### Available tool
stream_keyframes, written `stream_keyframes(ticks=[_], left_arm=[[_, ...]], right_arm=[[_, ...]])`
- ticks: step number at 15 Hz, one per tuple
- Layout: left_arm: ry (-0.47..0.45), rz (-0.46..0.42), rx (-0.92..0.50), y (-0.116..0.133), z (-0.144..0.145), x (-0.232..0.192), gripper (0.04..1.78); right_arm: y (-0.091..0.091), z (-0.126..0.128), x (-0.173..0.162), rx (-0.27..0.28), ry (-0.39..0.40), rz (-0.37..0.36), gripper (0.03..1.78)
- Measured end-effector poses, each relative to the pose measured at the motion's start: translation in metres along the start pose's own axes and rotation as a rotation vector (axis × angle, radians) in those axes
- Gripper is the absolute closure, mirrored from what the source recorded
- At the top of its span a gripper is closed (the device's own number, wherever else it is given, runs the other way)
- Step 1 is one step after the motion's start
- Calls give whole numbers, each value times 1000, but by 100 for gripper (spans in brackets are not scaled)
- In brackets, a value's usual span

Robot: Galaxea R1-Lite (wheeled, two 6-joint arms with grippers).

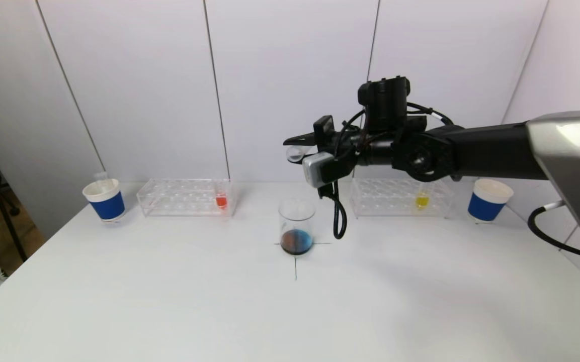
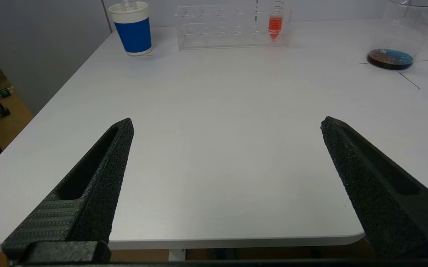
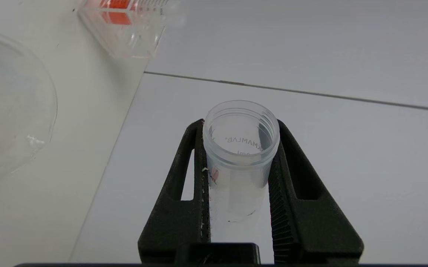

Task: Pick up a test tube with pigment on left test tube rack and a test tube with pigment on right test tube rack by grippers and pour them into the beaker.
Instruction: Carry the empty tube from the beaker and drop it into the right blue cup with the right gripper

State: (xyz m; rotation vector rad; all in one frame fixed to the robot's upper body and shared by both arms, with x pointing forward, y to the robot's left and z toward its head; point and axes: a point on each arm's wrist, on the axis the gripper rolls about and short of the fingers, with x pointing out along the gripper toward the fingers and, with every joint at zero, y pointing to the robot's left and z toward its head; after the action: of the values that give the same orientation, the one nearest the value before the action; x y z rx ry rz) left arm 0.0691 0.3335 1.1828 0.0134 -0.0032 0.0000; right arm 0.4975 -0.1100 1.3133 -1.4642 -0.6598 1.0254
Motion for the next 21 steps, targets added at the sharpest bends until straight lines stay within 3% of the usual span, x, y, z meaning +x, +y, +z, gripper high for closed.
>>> stream_keyframes(ticks=[5, 12, 16, 19, 21], left_arm=[[0, 0, 0, 0, 0, 0, 6], [0, 0, 0, 0, 0, 0, 6], [0, 0, 0, 0, 0, 0, 6], [0, 0, 0, 0, 0, 0, 6], [0, 0, 0, 0, 0, 0, 6]], right_arm=[[-36, 10, -34, 268, 68, -147, 130], [-79, 11, -87, 736, 211, -364, 130], [-102, 4, -124, 1023, 311, -594, 130], [-109, -14, -159, 1148, 409, -767, 130], [-110, -27, -183, 1197, 486, -876, 130]])
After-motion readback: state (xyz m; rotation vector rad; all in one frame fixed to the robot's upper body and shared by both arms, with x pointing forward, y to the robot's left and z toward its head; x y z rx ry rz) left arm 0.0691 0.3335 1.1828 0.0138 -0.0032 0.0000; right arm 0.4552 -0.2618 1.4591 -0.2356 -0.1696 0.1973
